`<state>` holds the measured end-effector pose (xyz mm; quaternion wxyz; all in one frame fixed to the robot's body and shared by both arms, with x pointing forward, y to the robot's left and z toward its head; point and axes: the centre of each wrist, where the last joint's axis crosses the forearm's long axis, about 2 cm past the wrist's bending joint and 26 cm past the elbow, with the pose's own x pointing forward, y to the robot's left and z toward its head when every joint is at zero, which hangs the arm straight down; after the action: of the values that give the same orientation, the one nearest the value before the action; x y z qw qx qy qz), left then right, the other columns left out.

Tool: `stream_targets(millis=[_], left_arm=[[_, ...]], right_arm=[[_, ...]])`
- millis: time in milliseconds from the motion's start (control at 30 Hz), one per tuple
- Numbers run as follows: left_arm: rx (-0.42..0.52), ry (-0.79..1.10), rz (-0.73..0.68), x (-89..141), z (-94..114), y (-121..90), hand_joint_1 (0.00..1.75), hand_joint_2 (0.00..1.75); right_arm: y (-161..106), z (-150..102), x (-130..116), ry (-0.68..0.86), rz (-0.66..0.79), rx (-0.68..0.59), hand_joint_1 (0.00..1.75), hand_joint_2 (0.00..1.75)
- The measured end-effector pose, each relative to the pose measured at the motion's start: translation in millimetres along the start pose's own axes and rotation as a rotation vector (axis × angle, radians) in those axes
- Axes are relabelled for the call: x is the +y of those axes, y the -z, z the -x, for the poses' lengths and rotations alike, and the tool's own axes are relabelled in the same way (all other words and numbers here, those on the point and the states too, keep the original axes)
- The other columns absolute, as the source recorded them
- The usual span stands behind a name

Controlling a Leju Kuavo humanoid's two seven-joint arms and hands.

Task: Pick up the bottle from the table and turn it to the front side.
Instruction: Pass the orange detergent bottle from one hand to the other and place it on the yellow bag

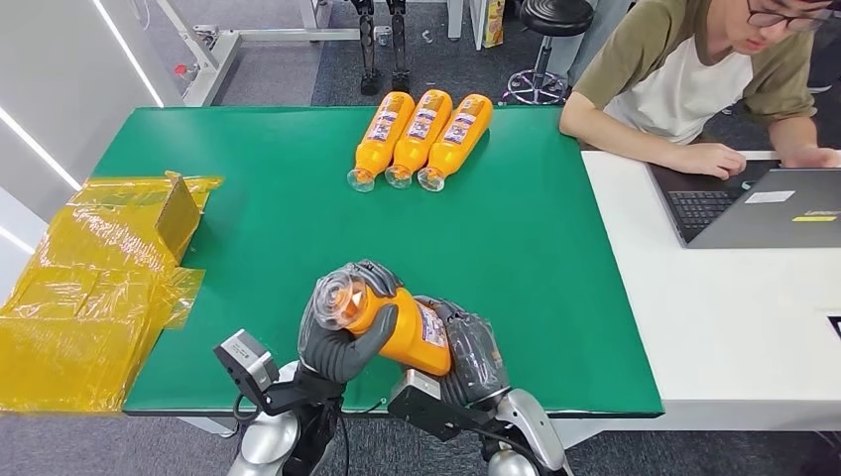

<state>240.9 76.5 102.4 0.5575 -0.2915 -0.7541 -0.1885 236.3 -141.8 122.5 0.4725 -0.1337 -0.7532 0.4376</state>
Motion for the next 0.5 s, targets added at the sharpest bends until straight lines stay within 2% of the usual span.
stream_targets(millis=[33,133,167,267,333,400,500], left_arm=[[0.0,0.0,0.0,0.0,0.0,0.0,1.75,1.75],[0.0,0.0,0.0,0.0,0.0,0.0,1.75,1.75],[-0.001,0.001,0.0,0.0,0.0,0.1,1.75,1.75],[-0.004,0.013,-0.011,0.6,-0.5,0.4,1.75,1.75],[0.006,0.067,-0.035,2.1,-0.9,0.7,1.75,1.75],[0.028,0.198,-0.077,6.1,-1.8,1.9,1.75,1.75],[0.047,0.513,-0.163,18.9,-7.2,7.0,1.75,1.75]], right_arm=[[0.0,0.0,0.0,-0.001,0.0,0.0,1.27,1.75],[0.0,-0.1,0.0,-0.003,0.002,-0.001,0.27,1.75],[0.1,-0.4,0.0,-0.002,0.006,-0.003,0.0,1.75],[-0.2,-3.0,-0.3,0.031,0.049,-0.022,0.0,1.75],[-0.6,-7.5,-1.3,0.108,0.092,-0.063,0.0,1.75],[-1.2,-13.4,-4.2,0.206,0.142,-0.119,0.0,1.75],[-3.9,-22.4,-11.0,0.268,0.219,-0.185,0.0,1.75]])
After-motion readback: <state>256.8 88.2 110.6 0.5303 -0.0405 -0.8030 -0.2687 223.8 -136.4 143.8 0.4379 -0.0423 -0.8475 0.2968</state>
